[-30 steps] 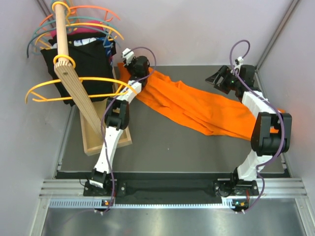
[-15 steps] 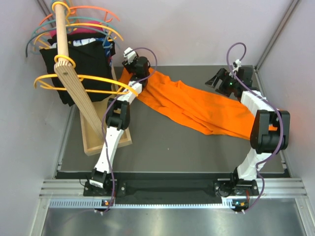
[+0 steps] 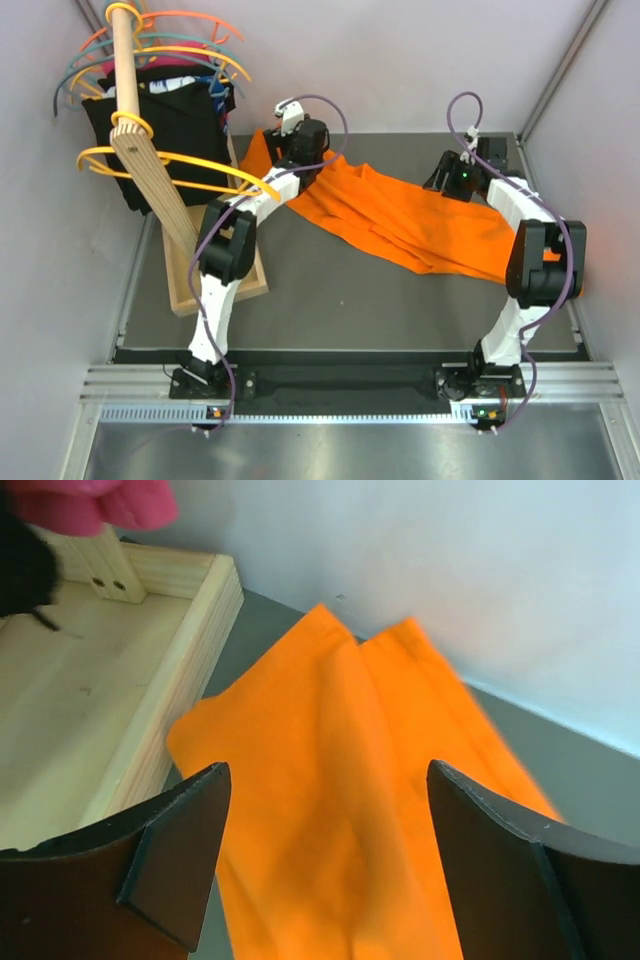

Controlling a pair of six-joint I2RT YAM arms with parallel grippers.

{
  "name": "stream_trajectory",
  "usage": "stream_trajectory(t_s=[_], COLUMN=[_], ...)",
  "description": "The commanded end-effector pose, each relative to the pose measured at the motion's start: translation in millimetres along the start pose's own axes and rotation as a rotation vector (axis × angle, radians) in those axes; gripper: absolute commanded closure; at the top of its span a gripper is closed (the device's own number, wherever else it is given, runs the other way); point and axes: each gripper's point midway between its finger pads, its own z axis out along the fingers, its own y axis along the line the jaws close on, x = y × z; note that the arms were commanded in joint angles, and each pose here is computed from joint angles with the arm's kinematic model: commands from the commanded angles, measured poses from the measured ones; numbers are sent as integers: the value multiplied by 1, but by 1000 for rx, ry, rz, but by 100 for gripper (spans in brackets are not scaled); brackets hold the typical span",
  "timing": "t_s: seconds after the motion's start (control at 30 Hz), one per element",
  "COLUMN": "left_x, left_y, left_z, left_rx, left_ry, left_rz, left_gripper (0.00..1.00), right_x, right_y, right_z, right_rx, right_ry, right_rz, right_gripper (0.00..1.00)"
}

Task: Place the trousers on the hanger
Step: Fold the trousers at the center of the board.

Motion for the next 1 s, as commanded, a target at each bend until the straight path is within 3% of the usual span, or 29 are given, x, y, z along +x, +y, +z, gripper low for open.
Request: stream_trajectory(t_s=[0.0,0.27,0.43,0.53,0.63,0.97], left_x=[-34,-1,29,39,40,54], left_y=[24,30,11,9,7,17], left_z=[-30,-80,-110,-116,-121,-133], left_rx=[-3,136,283,305,323,318], left_ry=[60,302,496,547,571,636], left_rz=[-91,-136,-150,-147,-155,-139], left_gripper=[19,32,38,40,41,41], right_x=[-23,-14,6,20,24,17], right_y=[25,-16,-15,-12,-8,0], right_z=[21,16,14,22,34,68], right_rx=[-142,148,146,148,149,183], right_ry=[-29,-24,58,86,89,85], right_rz=[-140,-152,-175,-209,-244,-269], right_gripper=[37,25,32,36,53,54])
